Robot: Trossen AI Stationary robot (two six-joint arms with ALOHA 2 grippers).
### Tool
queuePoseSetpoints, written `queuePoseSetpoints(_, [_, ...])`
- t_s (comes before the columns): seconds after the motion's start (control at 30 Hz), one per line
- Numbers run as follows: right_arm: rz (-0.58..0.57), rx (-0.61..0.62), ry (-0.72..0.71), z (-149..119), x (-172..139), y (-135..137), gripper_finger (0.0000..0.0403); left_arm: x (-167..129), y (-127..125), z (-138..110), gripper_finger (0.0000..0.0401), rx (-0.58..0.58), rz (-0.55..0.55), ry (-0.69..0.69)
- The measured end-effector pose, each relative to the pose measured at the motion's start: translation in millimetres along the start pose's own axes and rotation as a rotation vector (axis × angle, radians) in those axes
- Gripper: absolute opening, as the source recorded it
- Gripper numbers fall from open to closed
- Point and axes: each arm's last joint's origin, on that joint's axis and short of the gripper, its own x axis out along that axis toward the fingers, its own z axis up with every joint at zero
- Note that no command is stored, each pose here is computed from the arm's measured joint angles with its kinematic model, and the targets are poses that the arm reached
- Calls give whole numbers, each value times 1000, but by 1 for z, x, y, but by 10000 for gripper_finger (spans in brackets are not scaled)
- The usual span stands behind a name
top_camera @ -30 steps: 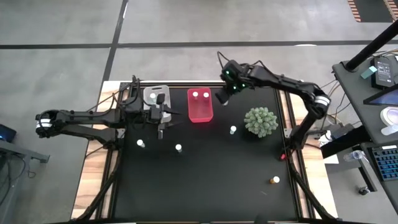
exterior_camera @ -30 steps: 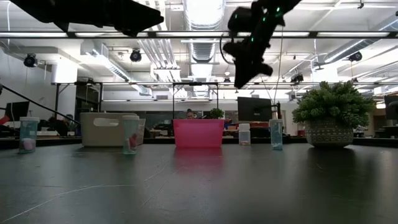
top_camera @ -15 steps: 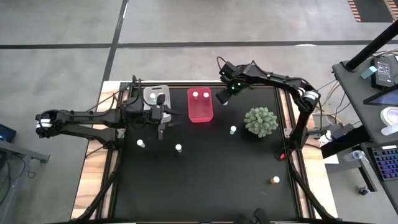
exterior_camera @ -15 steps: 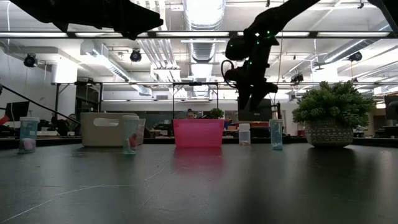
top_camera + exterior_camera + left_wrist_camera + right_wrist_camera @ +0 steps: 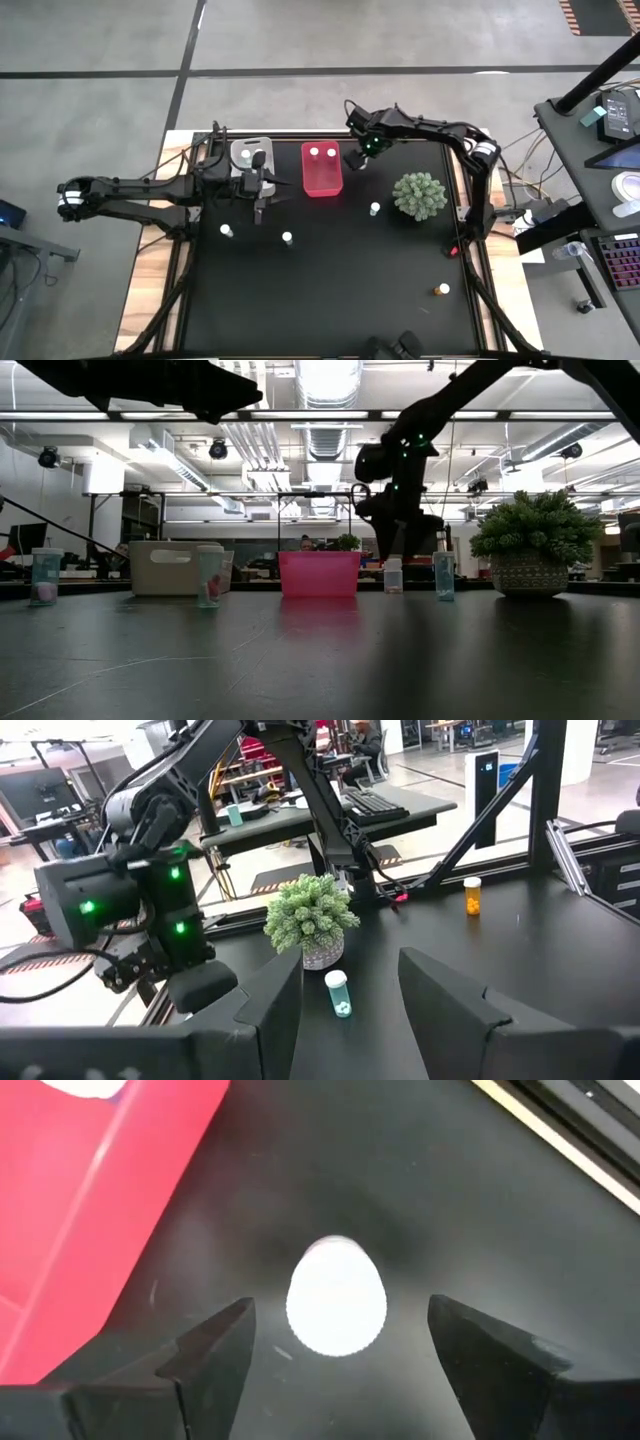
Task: Pick and place medicine bottles into bin by pill shape (circle, oval)
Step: Put the transparent capsule bottle into the pink bin
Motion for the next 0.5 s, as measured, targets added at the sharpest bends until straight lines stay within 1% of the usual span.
queuePoseSetpoints(0.1, [-1, 0, 1, 1, 7, 0, 280, 0, 0, 0, 151, 0, 0, 0])
queuePoseSetpoints(0.27, [4, 13, -12, 2, 6, 1, 257, 0, 0, 0, 151, 0, 0, 0])
queuePoseSetpoints(0.5, [3, 20, -9, 2, 7, 0, 211, 0, 0, 0, 151, 0, 0, 1])
